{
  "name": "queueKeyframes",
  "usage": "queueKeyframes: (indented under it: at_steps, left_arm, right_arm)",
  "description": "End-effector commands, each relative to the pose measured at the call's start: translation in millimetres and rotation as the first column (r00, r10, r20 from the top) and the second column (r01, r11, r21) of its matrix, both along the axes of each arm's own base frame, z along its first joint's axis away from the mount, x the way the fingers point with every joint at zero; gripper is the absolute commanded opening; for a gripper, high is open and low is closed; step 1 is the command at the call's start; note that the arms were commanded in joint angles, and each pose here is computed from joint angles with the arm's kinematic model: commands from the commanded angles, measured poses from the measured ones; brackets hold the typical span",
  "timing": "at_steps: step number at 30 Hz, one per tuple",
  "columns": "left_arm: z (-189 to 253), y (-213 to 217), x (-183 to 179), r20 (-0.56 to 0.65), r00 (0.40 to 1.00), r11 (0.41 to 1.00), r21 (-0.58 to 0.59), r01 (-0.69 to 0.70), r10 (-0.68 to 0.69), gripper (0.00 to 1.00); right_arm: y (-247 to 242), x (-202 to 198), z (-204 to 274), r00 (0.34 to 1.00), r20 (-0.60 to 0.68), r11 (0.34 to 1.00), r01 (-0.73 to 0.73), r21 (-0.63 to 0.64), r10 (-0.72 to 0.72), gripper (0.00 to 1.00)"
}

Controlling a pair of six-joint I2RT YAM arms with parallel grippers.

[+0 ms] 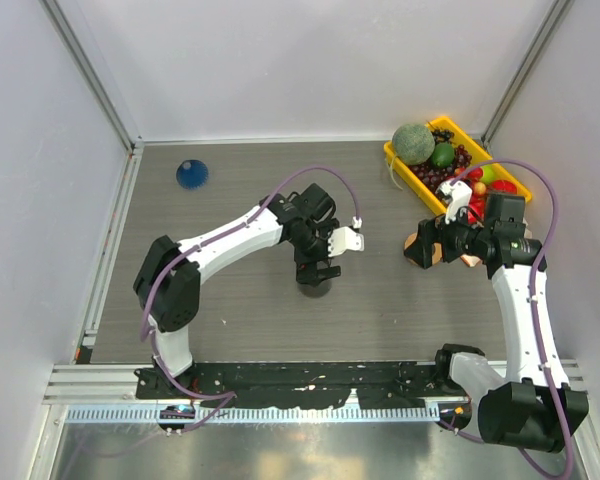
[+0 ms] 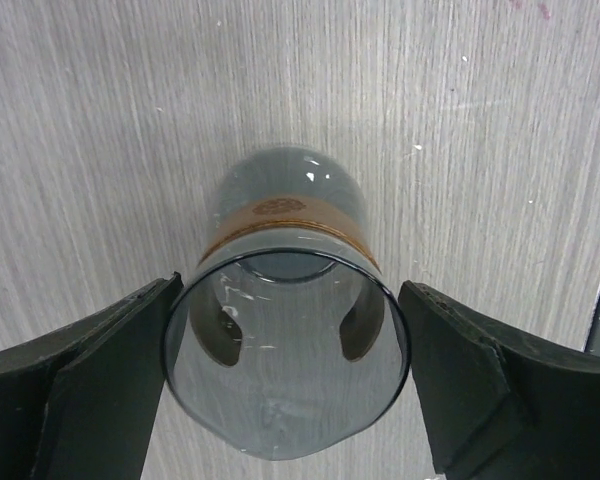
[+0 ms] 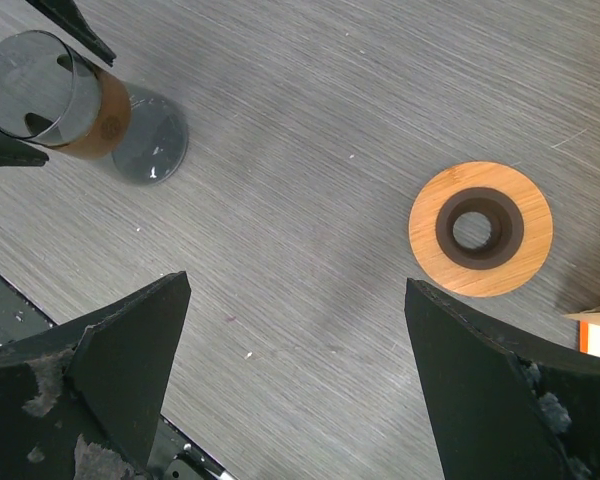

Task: Place the coffee filter in the dripper

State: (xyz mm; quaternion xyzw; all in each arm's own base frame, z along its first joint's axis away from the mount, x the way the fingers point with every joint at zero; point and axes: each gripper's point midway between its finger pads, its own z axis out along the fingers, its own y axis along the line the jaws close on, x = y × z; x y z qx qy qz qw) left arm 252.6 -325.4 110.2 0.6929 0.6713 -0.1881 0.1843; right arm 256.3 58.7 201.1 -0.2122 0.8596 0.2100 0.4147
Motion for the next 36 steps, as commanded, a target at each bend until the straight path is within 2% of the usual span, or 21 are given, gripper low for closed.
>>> queueKeyframes:
  at_steps: [1,6,12,16,20,24,25,26,27,28,29,32,36]
  left_arm:
    - [22,-5,0,0.050,0.999,0.998,-0.057,0.009,-0.006,0.99]
    - [50,-2,-2,0.080,0.997,0.997,-0.080,0.011,-0.004,0.99]
    - [121,10,-4,0.161,0.986,0.986,-0.166,-0.008,0.035,0.99]
    - [166,31,4,0.143,0.976,0.950,-0.289,-0.120,0.167,0.99]
    - [187,65,15,0.042,0.932,0.856,-0.411,-0.313,0.361,0.99]
    - [181,102,16,-0.043,0.856,0.750,-0.462,-0.474,0.514,0.99]
    - [178,110,17,-0.060,0.831,0.721,-0.466,-0.513,0.553,0.99]
    - [177,117,18,-0.073,0.801,0.688,-0.470,-0.553,0.594,0.99]
    - [174,123,18,-0.089,0.780,0.664,-0.471,-0.581,0.620,0.99]
    - [172,130,19,-0.098,0.752,0.635,-0.473,-0.611,0.652,0.99]
    - [169,136,21,-0.109,0.710,0.594,-0.469,-0.653,0.695,1.00]
    - [163,145,17,-0.107,0.682,0.569,-0.468,-0.676,0.723,0.99]
    - [159,151,15,-0.108,0.665,0.557,-0.458,-0.693,0.739,0.99]
  right_arm:
    - [2,0,5,0.999,0.022,0.999,-0.037,-0.004,0.037,0.95]
    - [4,-2,8,0.999,0.017,0.999,-0.048,0.004,0.047,0.95]
    - [5,-3,10,0.998,0.007,0.998,-0.058,0.011,0.058,0.96]
    - [-4,2,1,0.999,0.001,0.997,-0.051,-0.055,0.051,0.95]
    - [-35,11,-23,1.000,-0.011,0.973,0.017,-0.232,-0.020,0.95]
    - [-49,25,-49,0.998,0.031,0.914,0.056,-0.401,-0.048,0.96]
    - [-54,35,-50,0.995,0.075,0.880,0.088,-0.466,-0.060,0.98]
    - [-57,34,-64,0.996,0.057,0.863,0.091,-0.497,-0.071,0.98]
    - [-53,45,-61,0.992,0.115,0.825,0.112,-0.554,-0.057,1.00]
    - [-63,44,-72,0.990,0.113,0.779,0.137,-0.612,-0.086,1.00]
    - [-56,56,-69,0.984,0.167,0.769,0.155,-0.621,-0.063,1.00]
    - [-64,62,-84,0.972,0.222,0.688,0.209,-0.695,-0.071,0.97]
    - [-57,63,-104,0.969,0.248,0.624,0.195,-0.756,-0.002,0.96]
